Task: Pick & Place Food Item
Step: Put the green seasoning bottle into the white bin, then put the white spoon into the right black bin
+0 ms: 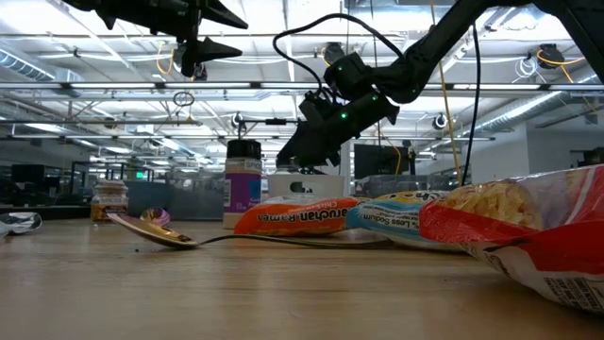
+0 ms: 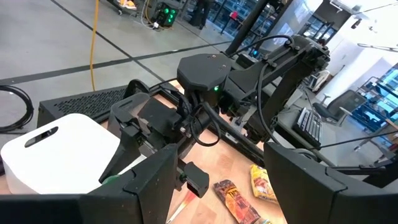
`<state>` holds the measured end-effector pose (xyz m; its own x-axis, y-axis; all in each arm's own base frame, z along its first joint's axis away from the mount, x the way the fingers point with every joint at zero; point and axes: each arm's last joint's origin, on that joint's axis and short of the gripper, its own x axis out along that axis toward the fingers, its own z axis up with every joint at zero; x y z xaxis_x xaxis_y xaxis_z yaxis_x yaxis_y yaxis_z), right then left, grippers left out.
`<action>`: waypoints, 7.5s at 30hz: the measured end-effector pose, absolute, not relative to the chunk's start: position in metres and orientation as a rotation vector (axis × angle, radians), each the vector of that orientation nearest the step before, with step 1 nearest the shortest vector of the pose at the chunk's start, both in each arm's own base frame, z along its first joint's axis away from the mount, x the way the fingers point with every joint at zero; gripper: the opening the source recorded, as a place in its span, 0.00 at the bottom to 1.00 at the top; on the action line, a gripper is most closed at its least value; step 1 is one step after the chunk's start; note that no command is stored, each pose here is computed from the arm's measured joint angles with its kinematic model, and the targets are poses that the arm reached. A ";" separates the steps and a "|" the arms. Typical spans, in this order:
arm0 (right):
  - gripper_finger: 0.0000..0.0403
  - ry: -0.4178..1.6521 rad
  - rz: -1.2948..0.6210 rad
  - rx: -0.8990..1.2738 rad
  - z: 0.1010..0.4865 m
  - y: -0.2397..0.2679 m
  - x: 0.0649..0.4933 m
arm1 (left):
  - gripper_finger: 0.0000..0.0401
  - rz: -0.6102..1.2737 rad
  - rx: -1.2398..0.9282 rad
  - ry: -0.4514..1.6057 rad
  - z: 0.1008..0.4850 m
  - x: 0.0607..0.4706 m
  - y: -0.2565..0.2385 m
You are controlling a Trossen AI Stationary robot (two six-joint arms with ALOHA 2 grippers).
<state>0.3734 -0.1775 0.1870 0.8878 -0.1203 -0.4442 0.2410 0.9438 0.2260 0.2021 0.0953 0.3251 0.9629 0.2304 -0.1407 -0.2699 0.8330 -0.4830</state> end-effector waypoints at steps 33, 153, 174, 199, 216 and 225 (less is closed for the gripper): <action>0.60 0.269 -0.200 0.167 0.247 -0.187 0.352 | 0.61 0.175 -0.594 0.121 0.327 0.191 0.092; 0.60 0.348 -0.084 0.134 0.341 -0.044 0.304 | 0.61 0.242 -0.976 1.223 0.184 0.120 -0.016; 0.60 0.330 -0.101 0.140 0.345 -0.048 0.301 | 0.61 0.205 -0.852 1.297 0.169 0.131 -0.001; 0.60 0.330 -0.100 0.159 0.345 -0.047 0.301 | 0.61 0.027 -0.961 1.394 0.127 0.140 0.000; 0.60 0.330 -0.100 0.159 0.345 -0.047 0.301 | 0.53 0.016 -0.957 1.351 0.125 0.143 0.000; 0.60 0.330 -0.100 0.159 0.345 -0.047 0.301 | 0.29 0.054 -0.942 1.346 0.124 0.143 0.001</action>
<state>0.3014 -0.0472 0.3450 0.9413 -0.0714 -0.3298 0.1233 0.9825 0.1393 0.1430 0.0006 0.1240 0.2794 -0.4704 -0.8370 -0.5363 0.6467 -0.5424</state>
